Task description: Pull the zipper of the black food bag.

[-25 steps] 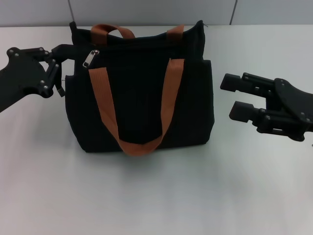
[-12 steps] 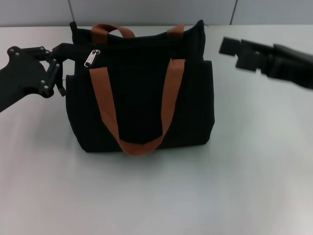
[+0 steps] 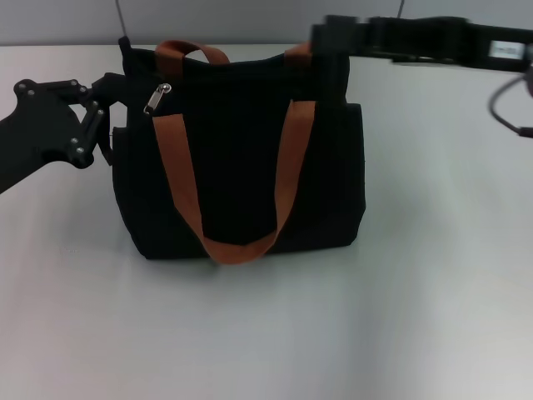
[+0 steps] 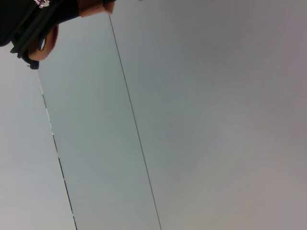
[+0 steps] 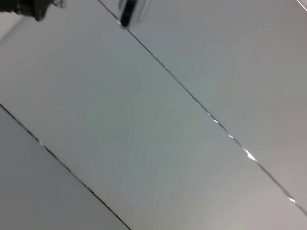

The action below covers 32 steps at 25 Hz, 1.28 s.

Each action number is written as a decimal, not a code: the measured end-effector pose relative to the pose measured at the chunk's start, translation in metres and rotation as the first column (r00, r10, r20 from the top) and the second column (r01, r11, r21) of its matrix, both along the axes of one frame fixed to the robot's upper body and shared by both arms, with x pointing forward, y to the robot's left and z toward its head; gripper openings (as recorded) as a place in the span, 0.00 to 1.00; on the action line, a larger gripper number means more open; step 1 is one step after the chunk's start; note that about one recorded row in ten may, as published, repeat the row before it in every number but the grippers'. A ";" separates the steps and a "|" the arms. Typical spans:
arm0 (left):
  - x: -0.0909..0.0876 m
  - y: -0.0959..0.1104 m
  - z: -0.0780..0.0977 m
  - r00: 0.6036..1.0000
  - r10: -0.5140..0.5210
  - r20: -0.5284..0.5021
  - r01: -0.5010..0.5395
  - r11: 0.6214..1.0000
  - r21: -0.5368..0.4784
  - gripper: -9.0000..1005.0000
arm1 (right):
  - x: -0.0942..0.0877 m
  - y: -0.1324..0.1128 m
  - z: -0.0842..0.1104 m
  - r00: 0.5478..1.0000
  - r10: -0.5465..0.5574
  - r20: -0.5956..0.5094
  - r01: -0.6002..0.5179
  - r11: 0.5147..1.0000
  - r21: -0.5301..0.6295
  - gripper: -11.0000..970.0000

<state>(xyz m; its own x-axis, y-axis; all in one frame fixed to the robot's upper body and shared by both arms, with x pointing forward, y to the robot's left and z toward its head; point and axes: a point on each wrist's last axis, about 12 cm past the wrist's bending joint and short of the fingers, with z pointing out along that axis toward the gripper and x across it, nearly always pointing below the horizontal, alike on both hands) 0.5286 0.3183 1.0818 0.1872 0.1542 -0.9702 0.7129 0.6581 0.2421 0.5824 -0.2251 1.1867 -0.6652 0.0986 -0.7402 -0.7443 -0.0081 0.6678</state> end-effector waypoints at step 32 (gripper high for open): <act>0.011 -0.008 0.007 1.000 -0.012 0.017 0.012 1.000 -0.014 0.05 | 0.046 0.075 0.010 0.995 -0.038 -0.092 0.009 0.954 -0.299 0.78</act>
